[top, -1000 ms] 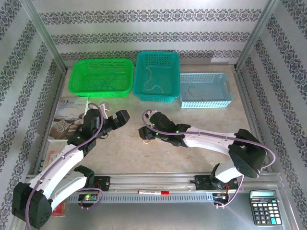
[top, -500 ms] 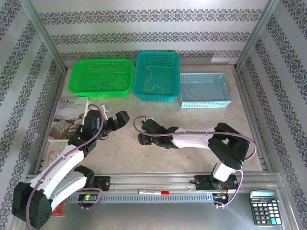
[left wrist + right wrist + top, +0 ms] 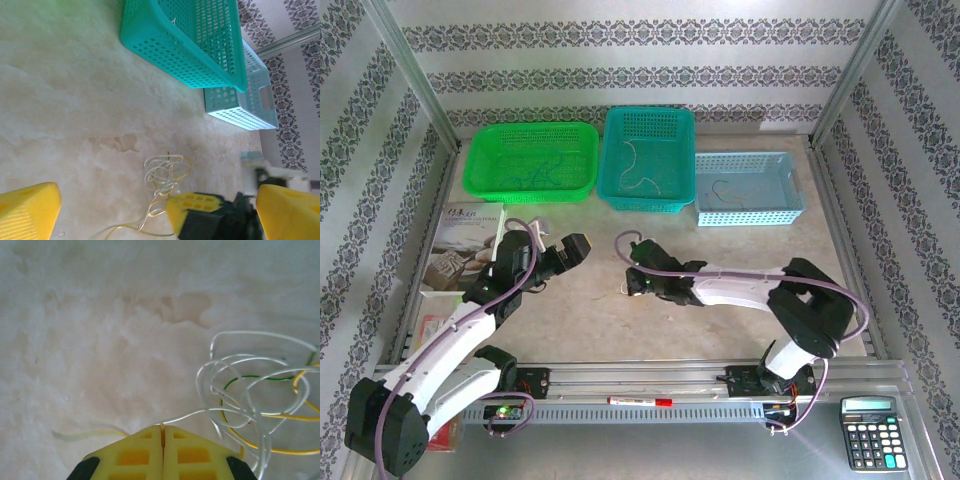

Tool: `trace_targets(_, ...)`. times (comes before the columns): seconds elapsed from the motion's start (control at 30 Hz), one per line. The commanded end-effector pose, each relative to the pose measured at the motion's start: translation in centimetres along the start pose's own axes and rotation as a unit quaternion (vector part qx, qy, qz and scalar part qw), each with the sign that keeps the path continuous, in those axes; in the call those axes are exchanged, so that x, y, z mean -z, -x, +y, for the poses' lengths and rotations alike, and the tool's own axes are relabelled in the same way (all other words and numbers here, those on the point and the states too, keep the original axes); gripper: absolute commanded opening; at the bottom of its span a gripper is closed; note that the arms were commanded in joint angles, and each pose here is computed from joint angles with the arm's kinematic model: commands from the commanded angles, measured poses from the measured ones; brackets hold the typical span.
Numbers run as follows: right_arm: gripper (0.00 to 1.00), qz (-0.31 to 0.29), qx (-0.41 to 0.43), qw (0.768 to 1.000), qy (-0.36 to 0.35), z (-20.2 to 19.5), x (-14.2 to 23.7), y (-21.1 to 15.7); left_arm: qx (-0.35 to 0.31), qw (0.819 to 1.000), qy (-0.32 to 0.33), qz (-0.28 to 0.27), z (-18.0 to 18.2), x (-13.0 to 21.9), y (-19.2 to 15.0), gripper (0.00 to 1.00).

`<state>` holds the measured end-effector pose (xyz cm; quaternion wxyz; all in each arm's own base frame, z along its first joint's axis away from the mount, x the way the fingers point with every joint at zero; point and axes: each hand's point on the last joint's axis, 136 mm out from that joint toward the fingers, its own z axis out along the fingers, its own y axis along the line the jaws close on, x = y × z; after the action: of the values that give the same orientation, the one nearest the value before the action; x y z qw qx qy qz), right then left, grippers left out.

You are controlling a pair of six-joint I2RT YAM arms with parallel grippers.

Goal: Untangle the cables

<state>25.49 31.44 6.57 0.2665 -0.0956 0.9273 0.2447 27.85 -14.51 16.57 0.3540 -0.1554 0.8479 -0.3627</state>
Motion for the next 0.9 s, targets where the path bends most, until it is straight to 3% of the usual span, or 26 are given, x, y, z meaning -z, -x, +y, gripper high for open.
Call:
trace_targets(0.0,0.00,-0.032,-0.032,0.998,0.036,0.3,1.7,1.9,0.014,1.000,-0.015,0.010,-0.2,-0.4,-0.3,1.00)
trace_targets(0.63,0.00,-0.078,-0.102,0.987,0.094,-0.9,4.6,4.5,0.027,0.995,-0.070,0.065,-2.2,-3.8,-3.1,0.86)
trace_targets(0.87,0.00,-0.081,-0.106,0.986,0.102,-0.8,4.7,4.6,0.019,0.994,-0.076,0.075,-2.9,-5.6,-3.4,0.71)
